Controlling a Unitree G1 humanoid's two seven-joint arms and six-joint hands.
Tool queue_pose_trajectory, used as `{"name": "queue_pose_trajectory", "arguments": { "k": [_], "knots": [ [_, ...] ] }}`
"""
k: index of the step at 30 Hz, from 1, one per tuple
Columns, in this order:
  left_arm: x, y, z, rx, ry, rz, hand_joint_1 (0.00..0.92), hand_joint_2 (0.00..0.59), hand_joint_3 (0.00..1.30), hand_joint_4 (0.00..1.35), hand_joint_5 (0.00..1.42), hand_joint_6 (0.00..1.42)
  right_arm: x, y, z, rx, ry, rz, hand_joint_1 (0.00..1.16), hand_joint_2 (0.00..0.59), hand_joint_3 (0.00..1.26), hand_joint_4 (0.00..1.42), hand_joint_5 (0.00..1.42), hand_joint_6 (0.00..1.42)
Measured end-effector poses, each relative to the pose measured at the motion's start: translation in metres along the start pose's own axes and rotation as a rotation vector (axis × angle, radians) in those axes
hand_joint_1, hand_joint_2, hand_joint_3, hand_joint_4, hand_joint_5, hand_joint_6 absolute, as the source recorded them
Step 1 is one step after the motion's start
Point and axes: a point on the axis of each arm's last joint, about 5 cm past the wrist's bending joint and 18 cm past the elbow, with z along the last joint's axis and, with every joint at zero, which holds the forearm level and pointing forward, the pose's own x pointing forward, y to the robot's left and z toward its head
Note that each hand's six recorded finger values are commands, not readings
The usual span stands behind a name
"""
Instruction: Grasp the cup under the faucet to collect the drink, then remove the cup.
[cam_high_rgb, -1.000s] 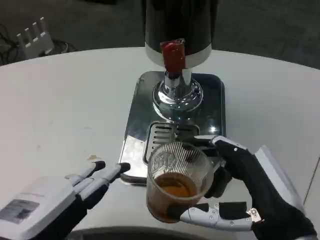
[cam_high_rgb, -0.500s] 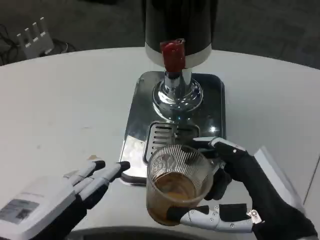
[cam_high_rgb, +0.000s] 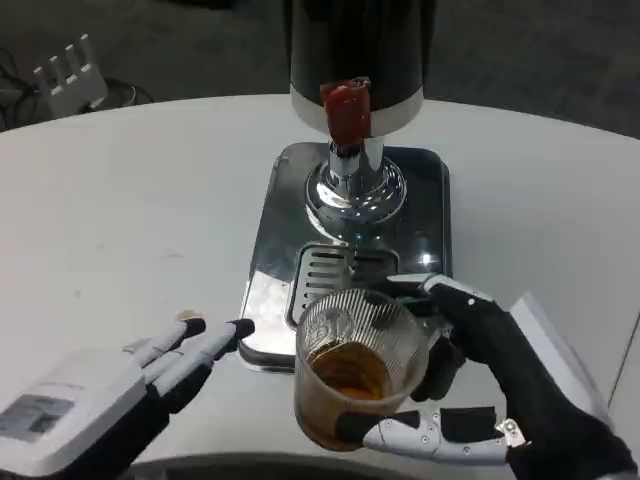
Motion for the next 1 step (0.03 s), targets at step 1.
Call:
{"name": "queue_pose_trajectory", "arguments": {
  "k": [1],
  "knots": [
    [0.0005, 0.0005, 0.0000, 0.001, -0.001, 0.003, 0.000, 0.096, 0.00, 0.00, 0.00, 0.09, 0.0000, -0.0003, -0.0002, -0.001, 0.001, -0.002, 0.91, 0.190, 0.67, 0.70, 0.93, 0.92]
  ]
}}
